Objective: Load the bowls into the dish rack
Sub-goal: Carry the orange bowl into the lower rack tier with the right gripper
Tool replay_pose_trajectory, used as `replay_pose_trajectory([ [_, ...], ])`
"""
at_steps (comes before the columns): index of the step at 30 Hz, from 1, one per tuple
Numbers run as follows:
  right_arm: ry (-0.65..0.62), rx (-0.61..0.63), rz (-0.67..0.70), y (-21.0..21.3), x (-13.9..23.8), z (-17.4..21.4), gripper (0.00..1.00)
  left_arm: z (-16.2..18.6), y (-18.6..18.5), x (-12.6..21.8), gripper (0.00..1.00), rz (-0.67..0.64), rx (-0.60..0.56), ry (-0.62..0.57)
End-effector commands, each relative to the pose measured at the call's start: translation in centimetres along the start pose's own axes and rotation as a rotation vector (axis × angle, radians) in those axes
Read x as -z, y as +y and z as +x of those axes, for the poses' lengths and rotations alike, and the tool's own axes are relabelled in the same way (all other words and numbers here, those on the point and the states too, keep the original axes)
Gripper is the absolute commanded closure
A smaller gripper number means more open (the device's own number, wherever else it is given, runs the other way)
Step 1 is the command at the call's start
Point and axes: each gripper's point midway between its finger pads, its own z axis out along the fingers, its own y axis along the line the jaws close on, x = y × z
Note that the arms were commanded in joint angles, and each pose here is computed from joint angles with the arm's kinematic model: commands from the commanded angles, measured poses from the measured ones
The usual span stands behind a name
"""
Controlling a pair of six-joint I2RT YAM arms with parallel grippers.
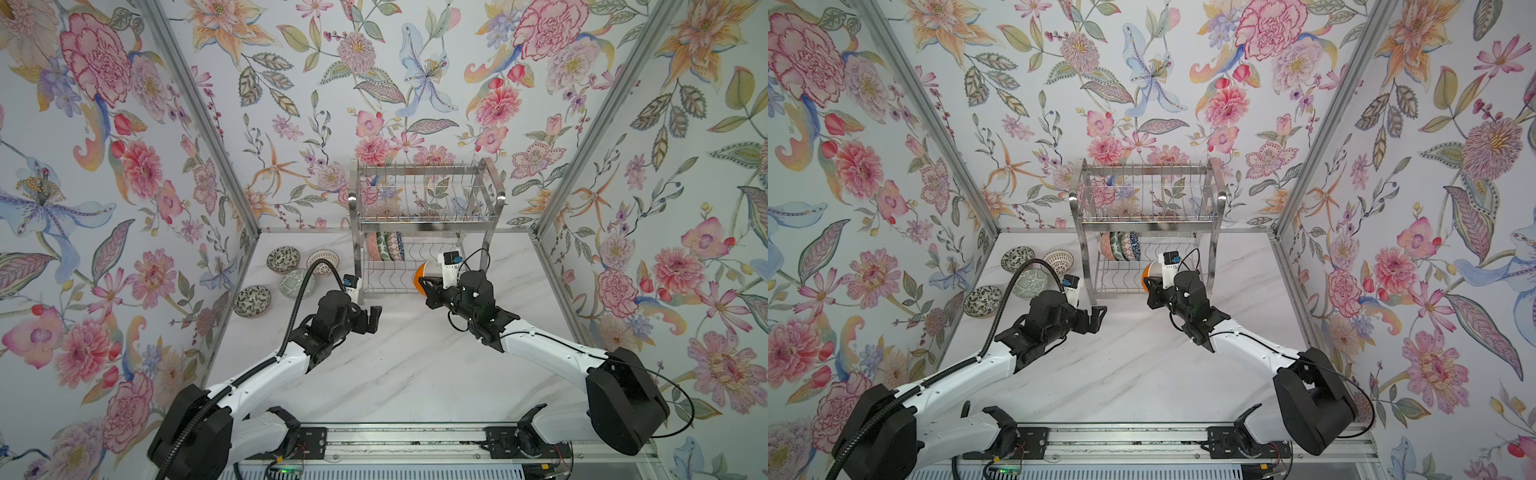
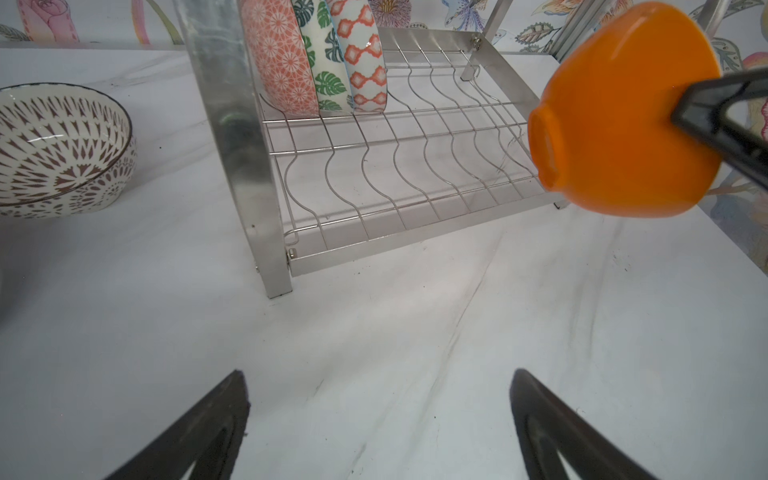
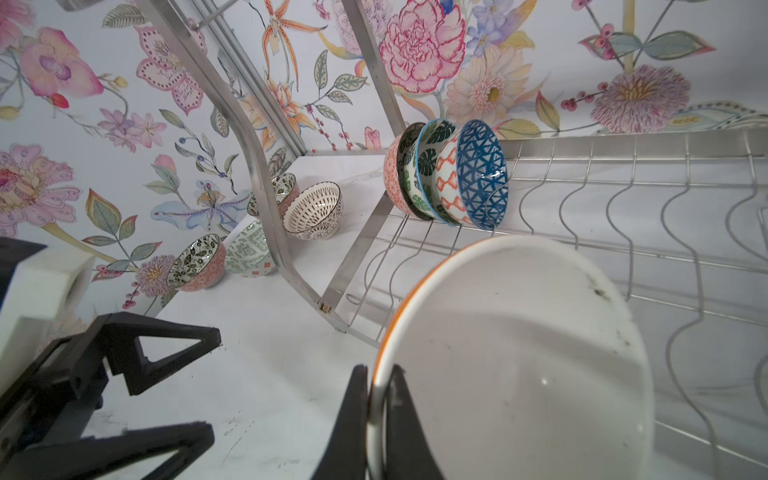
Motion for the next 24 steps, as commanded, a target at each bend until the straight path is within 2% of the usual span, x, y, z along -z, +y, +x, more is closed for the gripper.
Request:
replay_pose_trajectory([
  [1,-0.09,-0.024,-0.07,0.5,-0.4,-2.1,0.94,-1.7,-1.9,-0.8,0.01,0.019,-0.086,-0.033],
  [16,-0.16,-0.148,-0.123,-1.8,-4.9,-3.6,0.94,-4.9,-4.7,-4.1,0.01,0.013,-0.223,-0.085],
  [24,-0.19,-0.21,-0.146,-3.8,-8.0,-4.2,0.93,-6.1,-4.0,-5.4,0.01,-0.062,-0.315,-0.097],
])
